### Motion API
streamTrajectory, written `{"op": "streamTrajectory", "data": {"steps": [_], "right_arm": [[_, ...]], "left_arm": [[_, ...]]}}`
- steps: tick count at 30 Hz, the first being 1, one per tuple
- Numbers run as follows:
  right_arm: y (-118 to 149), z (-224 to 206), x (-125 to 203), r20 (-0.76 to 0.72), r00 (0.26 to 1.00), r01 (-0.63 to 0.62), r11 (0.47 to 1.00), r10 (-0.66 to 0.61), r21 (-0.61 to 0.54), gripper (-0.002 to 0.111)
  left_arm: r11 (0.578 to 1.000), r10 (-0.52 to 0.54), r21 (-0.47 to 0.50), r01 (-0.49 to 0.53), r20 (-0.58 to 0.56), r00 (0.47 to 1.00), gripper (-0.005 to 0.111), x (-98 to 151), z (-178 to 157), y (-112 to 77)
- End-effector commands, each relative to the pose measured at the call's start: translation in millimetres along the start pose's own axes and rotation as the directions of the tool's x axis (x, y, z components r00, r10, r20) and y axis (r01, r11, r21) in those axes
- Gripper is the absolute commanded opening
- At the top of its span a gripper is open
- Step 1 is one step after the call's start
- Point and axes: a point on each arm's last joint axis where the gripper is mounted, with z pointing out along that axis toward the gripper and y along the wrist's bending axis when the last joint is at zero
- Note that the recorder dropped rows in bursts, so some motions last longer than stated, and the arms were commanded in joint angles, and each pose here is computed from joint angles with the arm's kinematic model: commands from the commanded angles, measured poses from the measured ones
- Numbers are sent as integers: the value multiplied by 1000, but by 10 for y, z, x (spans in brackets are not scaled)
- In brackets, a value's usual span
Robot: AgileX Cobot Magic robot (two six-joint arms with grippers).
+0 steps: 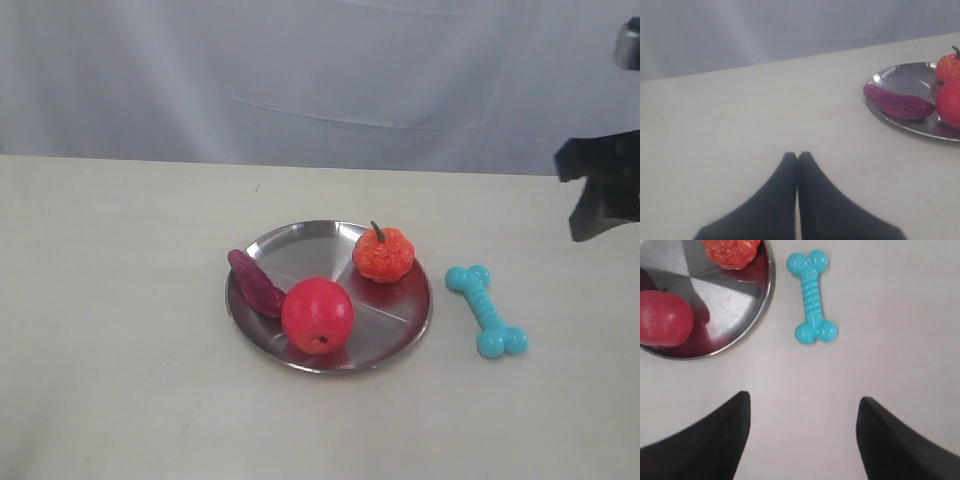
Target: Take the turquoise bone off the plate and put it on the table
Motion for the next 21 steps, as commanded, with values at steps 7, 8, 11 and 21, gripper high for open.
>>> {"op": "streamTrajectory", "data": {"steps": [7, 8, 11, 21], "right_arm": [[-86, -972, 962, 246, 968, -10, 980, 60, -199, 52], [-93, -1010, 1083, 263, 962, -7, 974, 68, -226, 51], [-96, -1047, 1409, 291, 953, 6, 951, 88, -308, 50], [-51, -788, 2148, 272, 956, 50, 850, 112, -525, -1]], "left_arm": [[1000, 1, 2, -1, -1, 1000, 0, 9, 3, -2], [1000, 1, 2, -1, -1, 1000, 0, 9, 3, -2], [1000, 1, 2, -1, -1, 1000, 0, 9, 3, -2], [1000, 1, 2, -1, -1, 1000, 0, 9, 3, -2]]}}
